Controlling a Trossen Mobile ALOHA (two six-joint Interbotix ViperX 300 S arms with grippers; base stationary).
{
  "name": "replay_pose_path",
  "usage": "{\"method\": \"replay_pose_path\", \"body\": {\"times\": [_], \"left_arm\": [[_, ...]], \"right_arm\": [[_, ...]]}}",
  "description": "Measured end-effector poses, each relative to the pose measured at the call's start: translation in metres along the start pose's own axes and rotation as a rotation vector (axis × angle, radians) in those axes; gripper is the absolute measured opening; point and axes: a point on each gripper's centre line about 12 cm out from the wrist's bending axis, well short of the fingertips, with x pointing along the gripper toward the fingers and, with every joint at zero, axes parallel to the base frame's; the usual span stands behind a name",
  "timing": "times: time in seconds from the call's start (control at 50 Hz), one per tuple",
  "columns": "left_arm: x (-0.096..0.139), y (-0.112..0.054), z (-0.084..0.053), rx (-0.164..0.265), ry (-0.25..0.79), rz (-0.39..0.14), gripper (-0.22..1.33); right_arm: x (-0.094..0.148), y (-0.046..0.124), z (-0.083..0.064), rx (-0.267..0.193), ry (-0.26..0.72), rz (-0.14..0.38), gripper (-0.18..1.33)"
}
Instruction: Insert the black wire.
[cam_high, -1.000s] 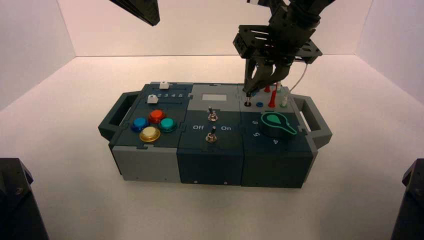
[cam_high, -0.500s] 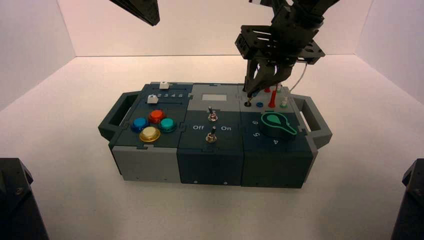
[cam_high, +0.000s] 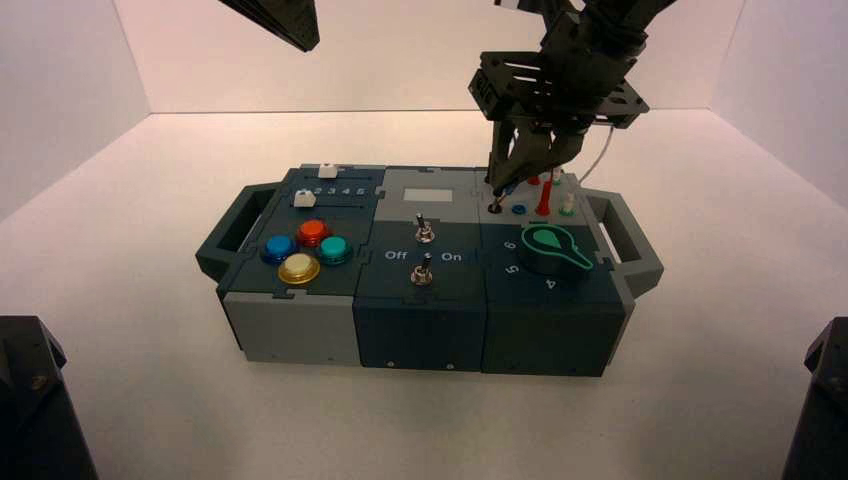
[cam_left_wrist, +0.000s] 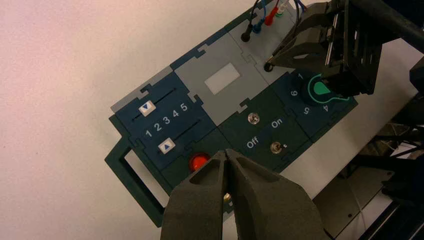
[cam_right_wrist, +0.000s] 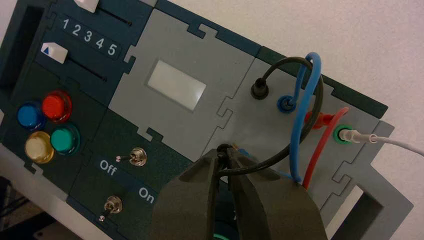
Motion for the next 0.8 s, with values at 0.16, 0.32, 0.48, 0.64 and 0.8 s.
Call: {"method": "replay_pose_path", "body": {"times": [0.16,0.32,0.48,0.64,0.8], "left_arm": [[-0.0008,-0.0001,0.0001,0.002,-0.003,0.000,-0.16],[-0.0012,-0.0001,0.0001,0.002,-0.005,0.000,-0.16],[-0.0009,-0.0001,-0.0004,0.002,-0.003,0.000,-0.16],[-0.0009,-0.0001,-0.0004,0.002,-0.003,0.000,-0.16],[-0.0012,0.0000,0.0001,0.002,-0.005,0.001,-0.16]], "right_arm": [[0.0003,-0.0002,0.0003,-0.013,0.000,-0.005,0.02],[0.0006,-0.0003,0.0014,-0.027,-0.001,-0.015,0.02],[0.0007,0.0003,0.0037,-0.039,-0.003,-0.018,0.02],[-0.0003,0.0009,0.0056,-0.048,0.002,-0.020,0.02],[-0.0027,0.0014,0.0055,-0.058,0.013,-0.021,0.02]]}}
